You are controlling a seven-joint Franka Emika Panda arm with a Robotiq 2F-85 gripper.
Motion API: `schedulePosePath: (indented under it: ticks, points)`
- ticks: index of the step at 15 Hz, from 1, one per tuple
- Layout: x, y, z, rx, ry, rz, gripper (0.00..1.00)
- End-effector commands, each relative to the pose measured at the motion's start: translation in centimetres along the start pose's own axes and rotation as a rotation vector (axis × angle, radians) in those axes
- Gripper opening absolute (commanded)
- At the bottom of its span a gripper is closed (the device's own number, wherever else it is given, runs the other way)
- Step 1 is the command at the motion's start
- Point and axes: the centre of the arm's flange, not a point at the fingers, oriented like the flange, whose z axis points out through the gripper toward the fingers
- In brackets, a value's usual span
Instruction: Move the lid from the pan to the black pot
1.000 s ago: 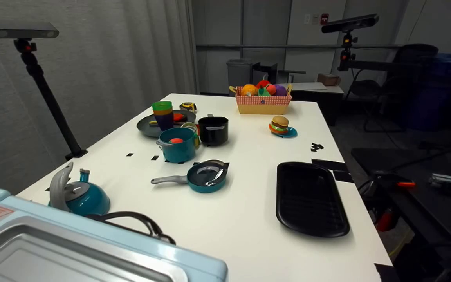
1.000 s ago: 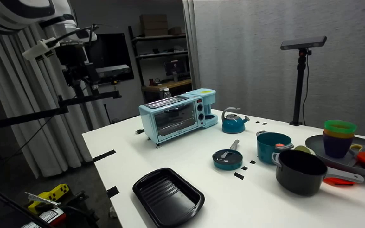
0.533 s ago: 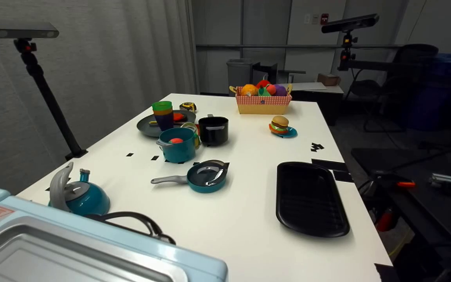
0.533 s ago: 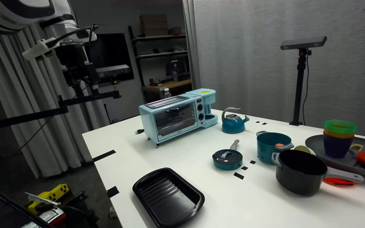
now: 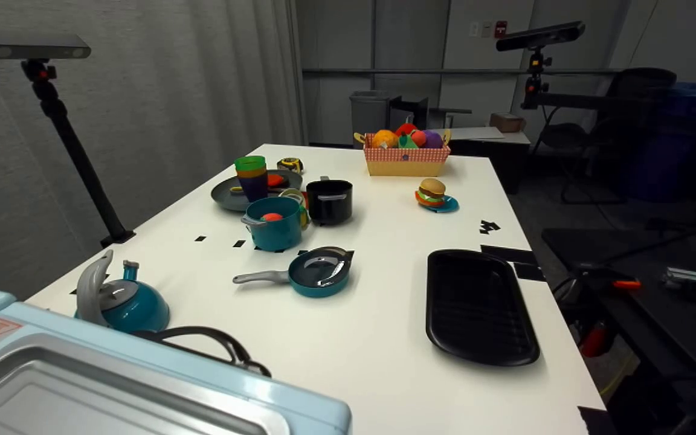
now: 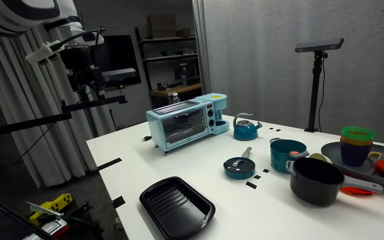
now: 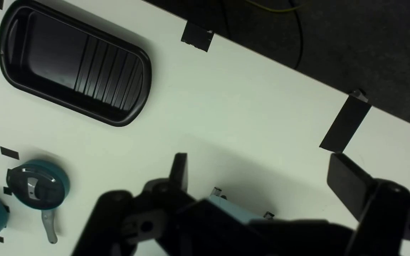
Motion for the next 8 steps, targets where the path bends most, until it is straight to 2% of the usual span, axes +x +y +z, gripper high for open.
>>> schedulePosePath:
  ticks: [1,8]
  points:
    - [0.0,2.4,0.4,-0.02,0.005,0.049,1.0]
    - [0.4,9.2,0.9,-0.094,0.0,0.166,1.0]
